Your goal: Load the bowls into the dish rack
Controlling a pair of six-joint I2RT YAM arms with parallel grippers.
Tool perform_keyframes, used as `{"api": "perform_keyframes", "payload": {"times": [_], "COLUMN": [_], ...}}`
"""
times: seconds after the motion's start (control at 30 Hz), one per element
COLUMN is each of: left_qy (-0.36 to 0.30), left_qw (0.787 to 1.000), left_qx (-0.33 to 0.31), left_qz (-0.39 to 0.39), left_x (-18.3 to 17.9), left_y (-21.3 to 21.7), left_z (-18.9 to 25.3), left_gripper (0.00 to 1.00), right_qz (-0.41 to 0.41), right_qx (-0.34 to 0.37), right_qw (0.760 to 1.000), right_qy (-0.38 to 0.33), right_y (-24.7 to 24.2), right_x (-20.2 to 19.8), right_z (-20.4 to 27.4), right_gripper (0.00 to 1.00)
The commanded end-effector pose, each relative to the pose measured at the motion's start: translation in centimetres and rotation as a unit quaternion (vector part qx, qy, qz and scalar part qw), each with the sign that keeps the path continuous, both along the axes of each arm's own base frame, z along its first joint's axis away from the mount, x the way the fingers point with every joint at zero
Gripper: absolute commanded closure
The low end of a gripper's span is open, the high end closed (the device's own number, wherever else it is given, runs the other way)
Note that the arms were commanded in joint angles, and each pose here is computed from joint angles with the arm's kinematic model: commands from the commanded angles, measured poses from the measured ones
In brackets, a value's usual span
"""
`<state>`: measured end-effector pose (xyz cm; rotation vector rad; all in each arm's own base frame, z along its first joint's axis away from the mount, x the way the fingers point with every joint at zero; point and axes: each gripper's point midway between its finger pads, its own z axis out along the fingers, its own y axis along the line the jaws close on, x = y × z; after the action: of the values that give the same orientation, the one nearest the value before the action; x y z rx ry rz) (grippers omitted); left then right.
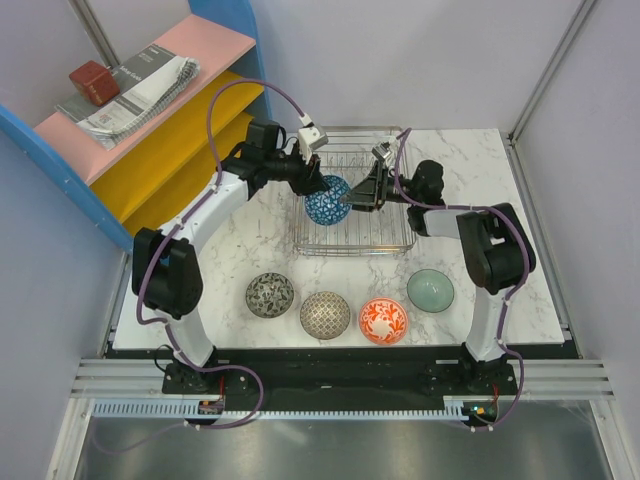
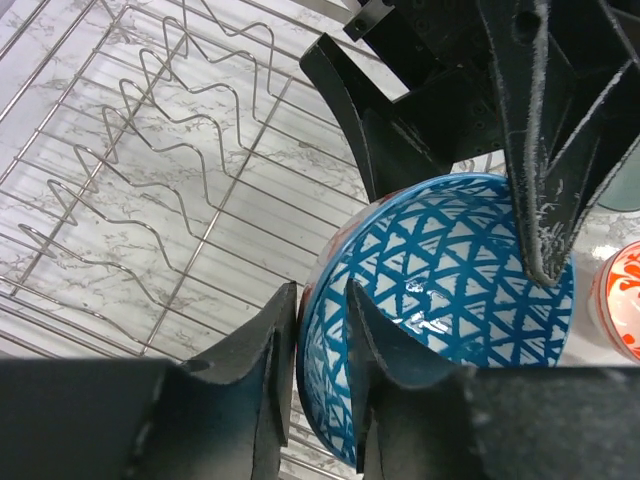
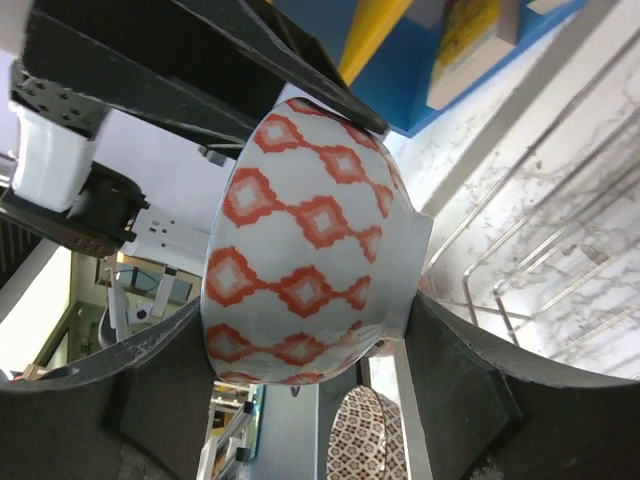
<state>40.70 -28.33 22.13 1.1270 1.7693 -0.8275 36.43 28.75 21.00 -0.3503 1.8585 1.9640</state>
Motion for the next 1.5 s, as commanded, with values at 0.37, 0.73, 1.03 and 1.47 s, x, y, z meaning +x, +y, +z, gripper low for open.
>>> {"api": "perform_keyframes", "payload": {"times": [0.37, 0.73, 1.03, 1.47], "left_qy": [-0.02, -0.037, -0.001, 0.03], "left_qw": [0.999, 0.988, 0.969, 0.967], "left_qx": [-0.025, -0.021, -0.003, 0.056], "left_qz": [0.009, 0.15, 0.246, 0.248], "left_x": [0.4, 1.5, 0.0, -4.9], "left_y": [0.0, 7.1, 14.9, 17.3], "left_z": [2.8, 4.7, 1.5, -3.8], "left_gripper": [0.15, 0.0, 0.0, 0.0], "right_qz": [-0.08, -0.166, -0.254, -0.413], "right_qx": [-0.109, -0.236, -0.356, -0.518], "right_qw": [0.989, 0.954, 0.891, 0.725], "right_qy": [-0.054, -0.078, -0.123, -0.19], "right_y": [-0.8, -2.8, -6.3, -12.2], "right_x": [3.4, 7.1, 11.5, 17.4], "right_z": [-1.9, -2.4, 0.3, 2.7], "right_gripper": [1.0, 1.0, 1.0, 1.0]}}
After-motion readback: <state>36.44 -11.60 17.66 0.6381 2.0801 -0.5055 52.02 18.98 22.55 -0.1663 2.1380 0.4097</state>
